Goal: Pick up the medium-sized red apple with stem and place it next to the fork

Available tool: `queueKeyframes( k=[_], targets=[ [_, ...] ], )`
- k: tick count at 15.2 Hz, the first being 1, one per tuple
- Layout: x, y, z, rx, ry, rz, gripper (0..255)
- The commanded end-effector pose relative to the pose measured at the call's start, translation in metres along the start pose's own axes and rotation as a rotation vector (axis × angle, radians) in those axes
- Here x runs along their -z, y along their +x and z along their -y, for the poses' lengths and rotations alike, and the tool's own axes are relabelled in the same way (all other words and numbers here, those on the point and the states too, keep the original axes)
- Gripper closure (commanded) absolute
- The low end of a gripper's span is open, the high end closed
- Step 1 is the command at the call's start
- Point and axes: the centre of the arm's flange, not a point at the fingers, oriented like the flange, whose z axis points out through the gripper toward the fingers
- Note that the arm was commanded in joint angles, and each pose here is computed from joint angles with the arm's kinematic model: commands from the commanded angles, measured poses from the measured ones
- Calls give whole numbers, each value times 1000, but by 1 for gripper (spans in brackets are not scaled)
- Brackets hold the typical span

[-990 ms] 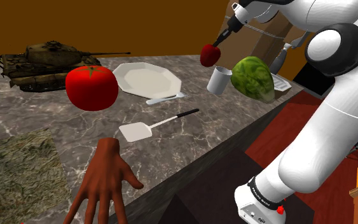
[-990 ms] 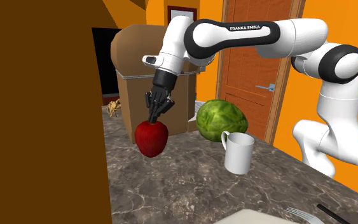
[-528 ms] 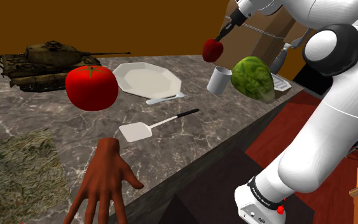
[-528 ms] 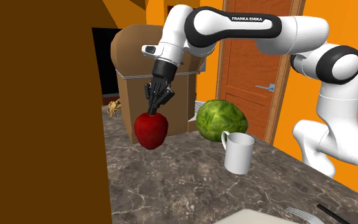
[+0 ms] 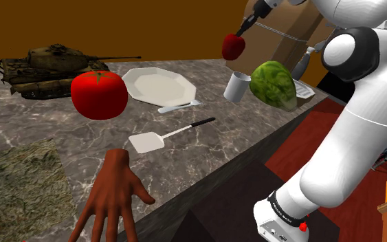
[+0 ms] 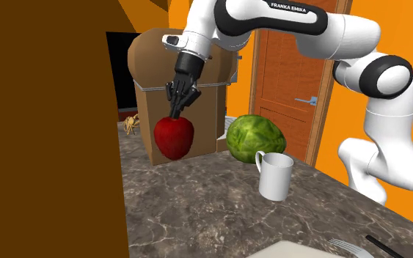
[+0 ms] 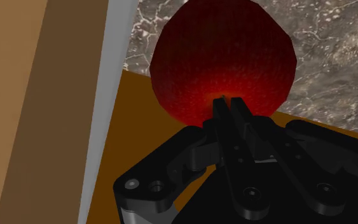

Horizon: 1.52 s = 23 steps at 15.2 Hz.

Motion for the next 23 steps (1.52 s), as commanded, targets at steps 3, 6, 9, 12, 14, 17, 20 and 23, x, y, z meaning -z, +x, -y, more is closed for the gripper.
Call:
queueKeyframes(
  k=[3, 6, 9, 12, 14, 17, 20, 23],
  targets=[
    [20, 9, -1, 0, 0, 0, 255],
    [30, 7, 24, 0, 0, 0, 255],
    [41, 4, 62, 0, 0, 0, 255],
    [51, 0, 100, 0, 0, 0, 255],
    [58, -2, 126, 0, 0, 0, 255],
    [69, -6, 164, 0, 0, 0, 255],
    [79, -9, 202, 0, 0, 0, 255],
    [90, -13, 240, 0, 0, 0, 255]
  ],
)
